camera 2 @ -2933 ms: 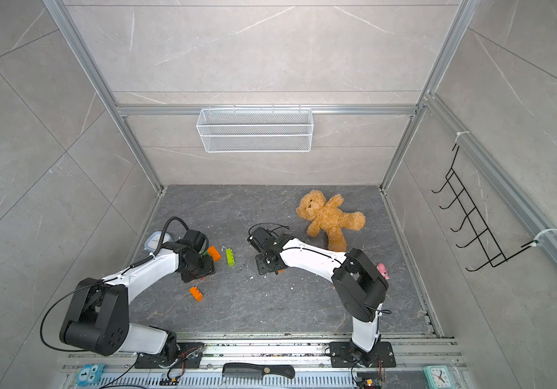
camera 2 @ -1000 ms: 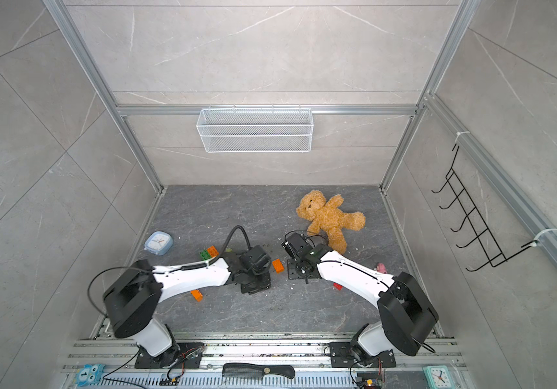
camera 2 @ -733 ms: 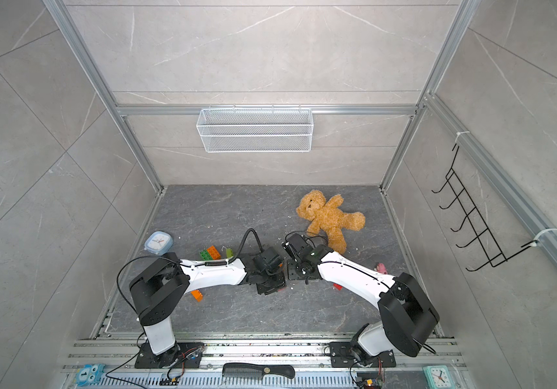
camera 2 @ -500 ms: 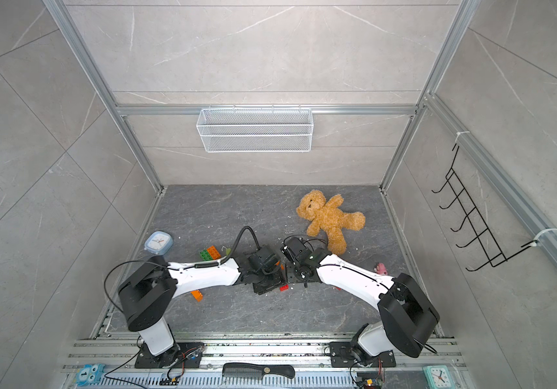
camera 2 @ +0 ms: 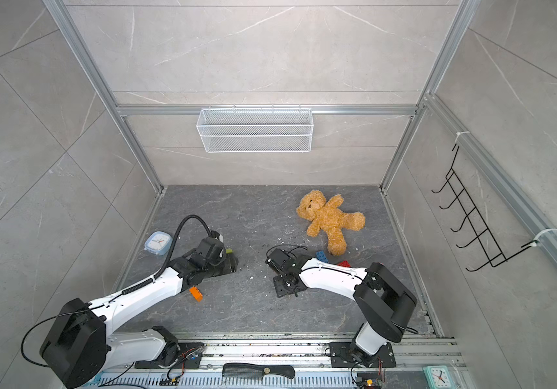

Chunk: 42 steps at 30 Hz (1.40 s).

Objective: Assemble a rectangle with lego
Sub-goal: Move the lego brick at the center of the board.

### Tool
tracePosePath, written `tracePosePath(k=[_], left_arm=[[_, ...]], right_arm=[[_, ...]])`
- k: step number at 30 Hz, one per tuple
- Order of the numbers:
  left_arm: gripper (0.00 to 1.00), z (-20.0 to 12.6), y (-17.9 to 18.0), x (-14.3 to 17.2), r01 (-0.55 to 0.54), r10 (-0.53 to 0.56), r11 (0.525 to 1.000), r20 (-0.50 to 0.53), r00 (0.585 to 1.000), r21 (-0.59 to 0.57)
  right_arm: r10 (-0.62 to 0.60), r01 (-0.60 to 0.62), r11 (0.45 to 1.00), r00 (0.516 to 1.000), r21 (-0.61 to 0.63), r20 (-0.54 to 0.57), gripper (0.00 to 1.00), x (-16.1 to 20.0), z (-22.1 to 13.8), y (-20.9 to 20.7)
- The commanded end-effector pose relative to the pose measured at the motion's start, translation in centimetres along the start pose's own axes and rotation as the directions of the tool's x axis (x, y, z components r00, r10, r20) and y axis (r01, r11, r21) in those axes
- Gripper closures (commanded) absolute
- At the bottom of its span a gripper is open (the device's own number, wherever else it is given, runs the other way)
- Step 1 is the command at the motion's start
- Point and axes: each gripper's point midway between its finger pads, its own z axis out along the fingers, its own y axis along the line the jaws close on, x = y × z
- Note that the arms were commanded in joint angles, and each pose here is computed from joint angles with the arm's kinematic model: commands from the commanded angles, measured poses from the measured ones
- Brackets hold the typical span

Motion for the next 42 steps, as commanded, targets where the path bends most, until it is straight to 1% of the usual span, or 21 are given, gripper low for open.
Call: tracePosePath(k=[1,4,10,14,16,20,27,40,42], left_arm=[[0.38,-0.3,-3.0,-2.7,-0.067,0.048,0.987,0.136,0.990,0.144],[0.40,0.2,-3.1,-2.6,-0.075,0.055,0.985,0.132,0.990,0.155],[0.43,1.3,-3.3,-2.0,-0.067,0.051,0.984,0.101,0.994,0.163],[0.44,1.6,-3.4,-1.7,-0.062,0.046,0.982,0.090,0.995,0.178],[0.44,1.8,-3.6,-1.6,-0.063,0.048,0.980,0.084,0.995,0.188],[0.45,2.1,-3.8,-1.4,-0.057,0.041,0.977,0.082,0.996,0.206],[0.45,2.7,-3.9,-1.1,-0.067,0.055,0.976,0.065,0.996,0.207],[0.45,3.0,-3.9,-1.1,-0.088,0.080,0.976,0.052,0.995,0.200],[0.45,3.0,-4.1,-1.1,-0.090,0.082,0.975,0.051,0.995,0.202]], right_arm=[[-0.048,0.048,0.999,0.999,0.015,0.025,0.41,-1.6,0.2,0.6],[-0.064,0.063,0.998,0.998,0.022,0.025,0.45,-2.1,0.9,0.9],[-0.102,0.100,0.992,0.994,0.078,0.029,0.61,-3.2,1.9,0.5],[-0.142,0.139,0.984,0.990,0.108,0.017,0.68,-3.3,1.7,-0.5],[-0.154,0.152,0.983,0.988,0.103,0.014,0.70,-3.3,1.5,-1.1],[-0.222,0.222,0.973,0.975,0.060,-0.009,0.70,-3.1,1.6,-0.6],[-0.256,0.257,0.966,0.967,0.040,-0.015,0.71,-4.0,2.3,0.3],[-0.209,0.211,0.974,0.978,0.079,-0.027,0.72,-5.0,3.4,-0.6],[-0.208,0.209,0.976,0.978,0.064,-0.025,0.69,-5.1,3.3,-0.3]])
